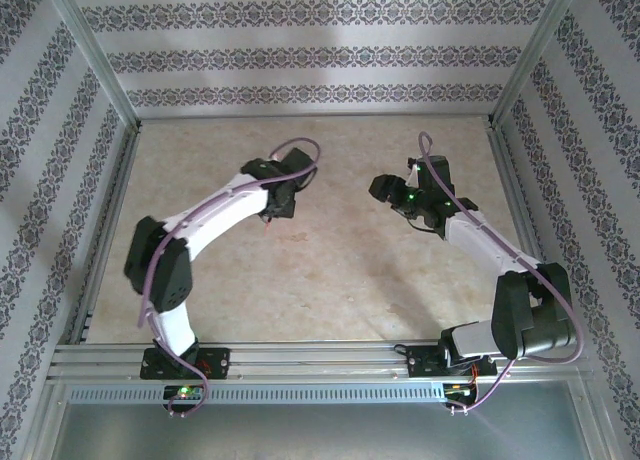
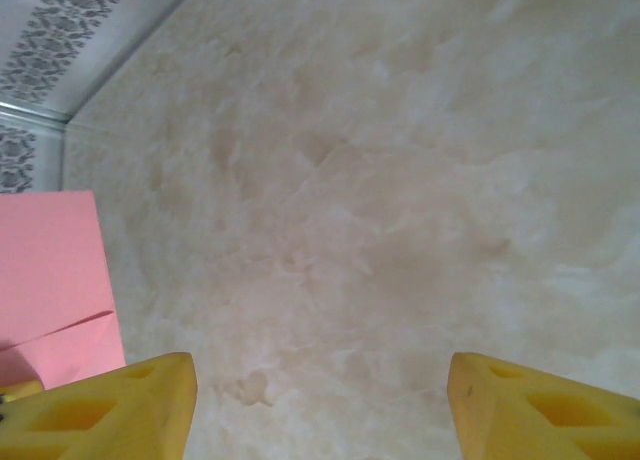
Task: Fold a paper plane with a square sheet of paper (pick it up from the middle)
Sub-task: Turn over the paper at the center of the table.
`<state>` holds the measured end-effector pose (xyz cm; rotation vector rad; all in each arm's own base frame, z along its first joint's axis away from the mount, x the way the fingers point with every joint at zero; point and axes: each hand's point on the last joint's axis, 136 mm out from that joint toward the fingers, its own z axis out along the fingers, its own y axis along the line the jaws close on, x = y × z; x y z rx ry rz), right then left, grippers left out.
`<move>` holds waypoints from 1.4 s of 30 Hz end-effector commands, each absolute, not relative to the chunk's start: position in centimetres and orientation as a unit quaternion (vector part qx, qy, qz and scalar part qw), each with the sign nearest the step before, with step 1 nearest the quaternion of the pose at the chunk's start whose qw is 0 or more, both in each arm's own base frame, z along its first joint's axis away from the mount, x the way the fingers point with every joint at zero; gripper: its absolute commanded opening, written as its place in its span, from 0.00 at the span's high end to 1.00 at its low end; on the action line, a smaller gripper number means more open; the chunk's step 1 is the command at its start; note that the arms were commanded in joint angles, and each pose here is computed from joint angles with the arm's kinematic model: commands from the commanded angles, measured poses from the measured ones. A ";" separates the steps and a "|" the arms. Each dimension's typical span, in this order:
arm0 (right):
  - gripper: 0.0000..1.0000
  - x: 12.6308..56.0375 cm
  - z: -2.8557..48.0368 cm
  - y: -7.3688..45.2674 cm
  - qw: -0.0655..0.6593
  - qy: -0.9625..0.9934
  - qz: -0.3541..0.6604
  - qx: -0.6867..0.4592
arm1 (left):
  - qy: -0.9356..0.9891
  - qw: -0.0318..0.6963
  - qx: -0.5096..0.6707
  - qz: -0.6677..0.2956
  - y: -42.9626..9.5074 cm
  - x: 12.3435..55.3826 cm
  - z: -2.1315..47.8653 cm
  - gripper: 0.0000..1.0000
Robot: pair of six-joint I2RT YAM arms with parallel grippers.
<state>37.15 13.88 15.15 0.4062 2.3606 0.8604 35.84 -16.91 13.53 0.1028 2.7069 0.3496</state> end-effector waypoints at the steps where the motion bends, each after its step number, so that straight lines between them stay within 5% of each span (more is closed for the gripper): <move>1: 0.32 36.3 13.9 12.5 0.296 0.900 0.277 0.158 | 0.945 0.160 0.095 0.270 -14.6 34.6 13.2 0.91; 9: 0.32 35.9 13.2 12.1 0.289 0.902 0.272 0.173 | 0.967 0.121 0.101 0.200 -20.6 34.6 7.4 0.74; 14: 0.33 35.8 12.6 12.3 0.278 0.901 0.279 0.180 | 0.990 0.112 0.073 0.048 -23.8 34.0 6.9 0.50; 18: 0.34 35.9 12.3 14.0 0.264 0.902 0.299 0.163 | 0.986 0.130 0.030 -0.096 -24.9 34.1 9.2 0.40; 22: 0.41 35.5 12.0 19.2 0.234 0.913 0.319 0.101 | 0.967 0.164 -0.048 -0.189 -22.1 34.8 11.1 0.32; 32: 0.63 31.5 8.6 35.3 0.113 0.923 0.365 -0.055 | 0.913 0.231 -0.250 -0.227 -10.0 32.8 10.0 0.07; 42: 0.65 30.6 3.6 39.4 0.042 0.938 0.334 -0.082 | 0.903 0.228 -0.279 -0.236 -7.6 31.0 9.1 0.00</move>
